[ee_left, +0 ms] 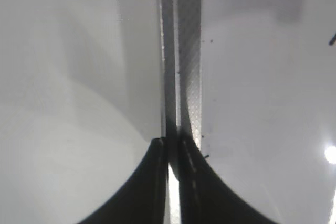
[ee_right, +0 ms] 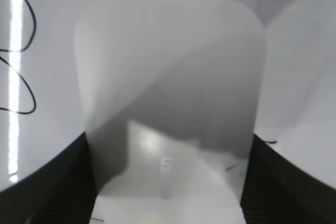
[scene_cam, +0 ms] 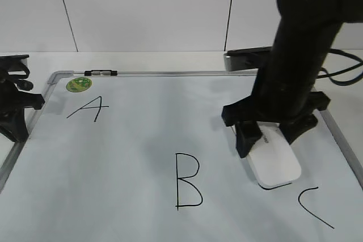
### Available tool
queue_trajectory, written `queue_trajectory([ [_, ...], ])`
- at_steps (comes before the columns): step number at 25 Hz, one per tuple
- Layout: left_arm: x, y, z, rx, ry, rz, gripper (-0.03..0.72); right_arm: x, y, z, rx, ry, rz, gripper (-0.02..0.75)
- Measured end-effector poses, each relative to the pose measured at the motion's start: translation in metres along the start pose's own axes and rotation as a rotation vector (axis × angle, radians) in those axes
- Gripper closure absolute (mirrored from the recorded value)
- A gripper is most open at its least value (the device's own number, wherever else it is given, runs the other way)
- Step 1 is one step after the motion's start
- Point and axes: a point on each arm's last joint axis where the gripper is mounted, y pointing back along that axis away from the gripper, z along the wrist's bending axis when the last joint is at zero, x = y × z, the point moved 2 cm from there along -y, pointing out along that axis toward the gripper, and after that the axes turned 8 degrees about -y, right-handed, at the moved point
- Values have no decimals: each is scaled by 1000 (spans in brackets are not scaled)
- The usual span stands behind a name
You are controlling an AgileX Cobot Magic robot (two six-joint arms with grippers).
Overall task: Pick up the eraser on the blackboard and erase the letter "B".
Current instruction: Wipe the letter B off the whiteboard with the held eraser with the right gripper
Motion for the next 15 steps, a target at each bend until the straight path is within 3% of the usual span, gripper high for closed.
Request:
queue_trajectory([
  [6, 0, 0, 0, 0, 0, -1, 669, -25, -28, 26, 0, 33, 47, 195],
  [15, 0, 0, 0, 0, 0, 3, 669, -46, -62, 34, 33, 35, 130, 195],
])
